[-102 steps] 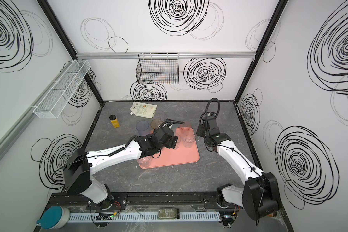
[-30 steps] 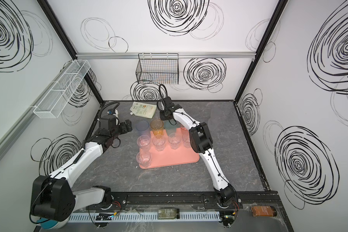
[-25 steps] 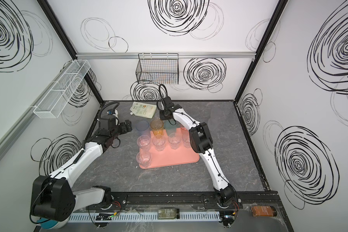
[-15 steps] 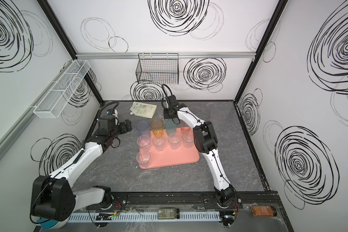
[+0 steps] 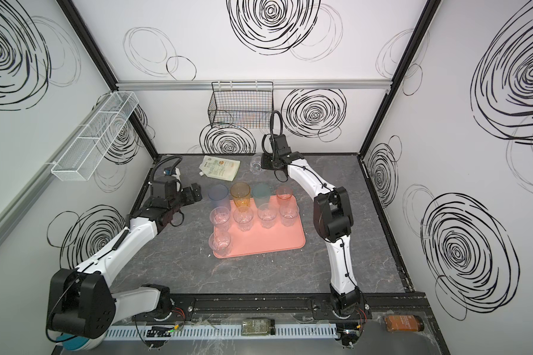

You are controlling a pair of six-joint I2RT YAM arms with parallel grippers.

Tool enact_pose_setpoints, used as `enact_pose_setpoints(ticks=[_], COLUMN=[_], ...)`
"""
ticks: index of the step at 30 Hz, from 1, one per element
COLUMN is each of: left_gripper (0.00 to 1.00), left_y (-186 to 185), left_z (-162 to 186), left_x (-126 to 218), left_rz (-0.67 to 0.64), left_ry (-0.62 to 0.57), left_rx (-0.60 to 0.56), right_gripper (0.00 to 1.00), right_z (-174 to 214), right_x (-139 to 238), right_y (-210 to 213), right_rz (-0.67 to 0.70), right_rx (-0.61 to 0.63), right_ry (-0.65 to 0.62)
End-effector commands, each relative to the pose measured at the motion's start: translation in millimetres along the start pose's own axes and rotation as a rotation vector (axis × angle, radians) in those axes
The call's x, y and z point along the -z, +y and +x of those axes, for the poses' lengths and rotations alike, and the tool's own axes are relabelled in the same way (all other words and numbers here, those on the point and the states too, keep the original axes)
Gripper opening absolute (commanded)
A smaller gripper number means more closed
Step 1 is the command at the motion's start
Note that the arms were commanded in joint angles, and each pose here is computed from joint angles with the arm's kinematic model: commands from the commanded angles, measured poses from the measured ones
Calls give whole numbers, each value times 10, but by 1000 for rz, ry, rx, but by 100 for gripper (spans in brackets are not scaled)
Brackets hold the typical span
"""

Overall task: Place the glasses into the tray
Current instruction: 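Lift the clear glass and carry it toward the tray, then lower the glass onto the tray's near edge while the left gripper hovers nearby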

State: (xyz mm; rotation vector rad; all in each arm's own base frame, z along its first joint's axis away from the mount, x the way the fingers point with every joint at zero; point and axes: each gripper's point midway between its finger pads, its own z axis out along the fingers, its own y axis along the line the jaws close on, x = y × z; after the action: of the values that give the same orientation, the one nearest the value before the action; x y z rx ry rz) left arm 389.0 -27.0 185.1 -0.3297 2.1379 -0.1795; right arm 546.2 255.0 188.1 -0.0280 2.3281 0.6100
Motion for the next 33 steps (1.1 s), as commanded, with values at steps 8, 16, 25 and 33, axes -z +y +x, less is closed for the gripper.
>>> enact_pose_setpoints(ticks=[8,16,25,33], left_gripper=[97,97,97,98], left_y=[-159,-589,-857,-723], left_z=[-131,-96,438,832], left_x=[136,708,1277,1299], left_rz=[-21,18,148,156], left_ry=[-60,-122,-108,-74], left_rx=[-56,-147,-119,-48], right_gripper=[10,10,11,10], right_z=[-368,82,1442,2381], right_x=[899,1611,1991,1919], right_y=[142,197,438,689], right_rz=[-39,-50,-34,-7], right_rx=[-9,5,77,172], right_ry=[-149,-120,100,252])
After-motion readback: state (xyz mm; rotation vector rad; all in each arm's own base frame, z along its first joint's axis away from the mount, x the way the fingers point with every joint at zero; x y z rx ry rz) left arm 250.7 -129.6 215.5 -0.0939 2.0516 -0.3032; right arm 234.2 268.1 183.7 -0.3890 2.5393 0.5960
